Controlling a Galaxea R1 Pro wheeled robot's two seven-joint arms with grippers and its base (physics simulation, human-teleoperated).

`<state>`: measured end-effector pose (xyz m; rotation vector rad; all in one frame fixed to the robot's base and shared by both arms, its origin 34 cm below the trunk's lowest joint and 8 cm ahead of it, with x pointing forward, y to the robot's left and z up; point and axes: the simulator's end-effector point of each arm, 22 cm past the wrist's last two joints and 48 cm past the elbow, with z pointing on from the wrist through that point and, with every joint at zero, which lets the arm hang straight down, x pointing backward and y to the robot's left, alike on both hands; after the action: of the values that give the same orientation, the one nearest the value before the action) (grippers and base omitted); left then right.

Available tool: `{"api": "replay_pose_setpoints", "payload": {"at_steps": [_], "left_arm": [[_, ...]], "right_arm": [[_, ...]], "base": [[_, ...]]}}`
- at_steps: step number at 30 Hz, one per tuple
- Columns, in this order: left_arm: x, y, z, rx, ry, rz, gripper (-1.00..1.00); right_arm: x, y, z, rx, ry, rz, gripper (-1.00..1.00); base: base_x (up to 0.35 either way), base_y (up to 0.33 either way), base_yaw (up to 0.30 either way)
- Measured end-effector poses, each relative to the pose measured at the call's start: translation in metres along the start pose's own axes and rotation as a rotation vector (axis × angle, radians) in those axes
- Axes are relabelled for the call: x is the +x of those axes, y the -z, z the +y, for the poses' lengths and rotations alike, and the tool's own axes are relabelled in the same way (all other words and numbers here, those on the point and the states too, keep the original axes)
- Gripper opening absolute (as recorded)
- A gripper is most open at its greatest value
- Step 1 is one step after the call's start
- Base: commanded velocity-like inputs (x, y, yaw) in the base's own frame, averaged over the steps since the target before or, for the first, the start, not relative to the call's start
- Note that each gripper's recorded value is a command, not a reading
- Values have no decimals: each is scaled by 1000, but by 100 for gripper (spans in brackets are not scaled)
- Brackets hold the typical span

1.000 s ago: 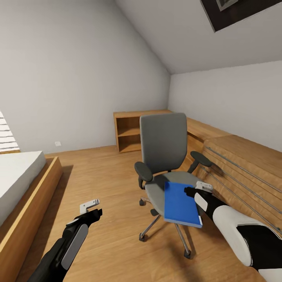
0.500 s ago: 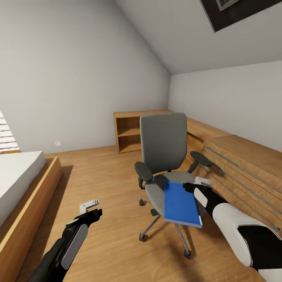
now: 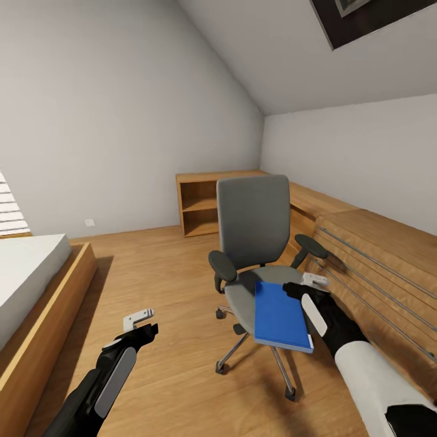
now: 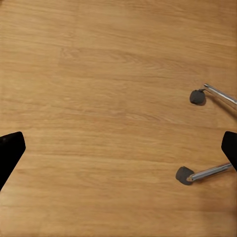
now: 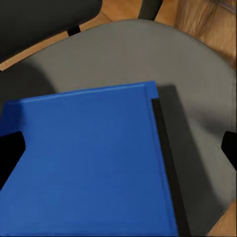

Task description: In the bedroom, organize the workspace by keeping the computer under the desk, ensuring the monitor is on the desk, placing the keyboard on the desk next to the monitor, placing the mouse on the desk next to the keyboard, moving the folder from the swivel chair onto the desk next to the mouse, stacking the notebook on top of the folder with the pen on top of the notebook, and positioning the swivel chair next to the desk.

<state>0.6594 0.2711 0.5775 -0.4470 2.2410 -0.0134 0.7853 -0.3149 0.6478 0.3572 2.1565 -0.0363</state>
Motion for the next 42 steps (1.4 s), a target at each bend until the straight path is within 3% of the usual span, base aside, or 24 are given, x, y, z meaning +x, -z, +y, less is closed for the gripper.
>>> {"api": "replay_pose_setpoints", "payload": {"at_steps": [6, 13, 18, 24, 31, 42], "left_arm": [[0, 0, 0, 1, -1, 0, 100], [0, 0, 0, 0, -1, 0, 100], [0, 0, 0, 1, -1, 0, 100], [0, 0, 0, 1, -1, 0, 100], [0, 0, 0, 1, 0, 0, 100], [0, 0, -1, 1, -2, 0, 100]], "right_arm": [[-2, 37, -17, 79, -21, -82, 100], [0, 72, -16, 61, -58, -148, 100], [2, 77, -14, 49, -75, -159, 100], [6, 80, 7, 4, -128, -151, 100], [8, 80, 11, -4, -138, -147, 100], [9, 79, 10, -2, -138, -146, 100]], "base": [[0, 0, 0], [0, 0, 0], [0, 0, 0], [0, 0, 0], [0, 0, 0], [-89, 289, -133]]}}
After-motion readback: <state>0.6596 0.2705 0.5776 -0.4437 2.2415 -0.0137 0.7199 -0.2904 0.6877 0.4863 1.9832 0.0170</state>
